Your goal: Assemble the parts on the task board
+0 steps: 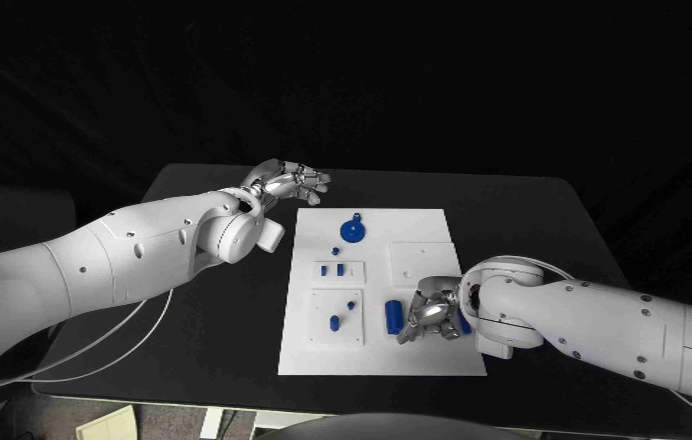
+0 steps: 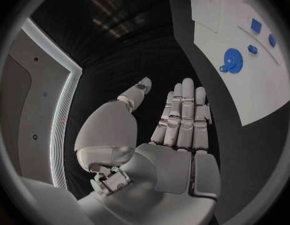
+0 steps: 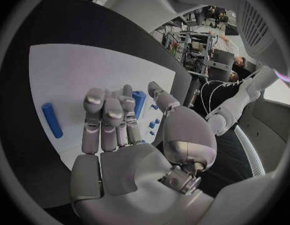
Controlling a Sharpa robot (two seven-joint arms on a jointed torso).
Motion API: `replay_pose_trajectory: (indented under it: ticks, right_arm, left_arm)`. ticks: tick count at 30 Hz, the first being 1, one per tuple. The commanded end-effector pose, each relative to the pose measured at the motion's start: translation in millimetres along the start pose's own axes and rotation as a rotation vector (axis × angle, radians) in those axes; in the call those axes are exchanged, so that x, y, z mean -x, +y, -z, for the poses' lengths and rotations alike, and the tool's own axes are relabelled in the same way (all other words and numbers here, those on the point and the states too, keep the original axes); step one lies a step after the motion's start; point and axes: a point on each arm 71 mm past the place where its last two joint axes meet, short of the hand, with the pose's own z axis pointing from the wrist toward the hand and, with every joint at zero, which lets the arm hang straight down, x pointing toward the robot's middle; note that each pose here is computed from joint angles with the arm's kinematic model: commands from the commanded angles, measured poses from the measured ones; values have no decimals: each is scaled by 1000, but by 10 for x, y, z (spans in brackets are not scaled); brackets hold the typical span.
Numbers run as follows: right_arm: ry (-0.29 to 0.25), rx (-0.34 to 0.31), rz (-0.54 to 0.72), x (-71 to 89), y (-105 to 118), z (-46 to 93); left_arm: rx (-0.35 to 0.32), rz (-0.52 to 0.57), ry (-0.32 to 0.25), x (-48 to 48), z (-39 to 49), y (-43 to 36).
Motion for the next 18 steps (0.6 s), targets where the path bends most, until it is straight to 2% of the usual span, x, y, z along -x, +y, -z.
replay_pose_trajectory:
  ticks: [1,18]
  right_arm:
    - [7,6,11,-9,14,-3]
    - [-8,1,32,0,64,-34]
  left_arm:
    - [-7,7,7,-13,-3,-12]
    - [-5,8,10,-21,-12,-12]
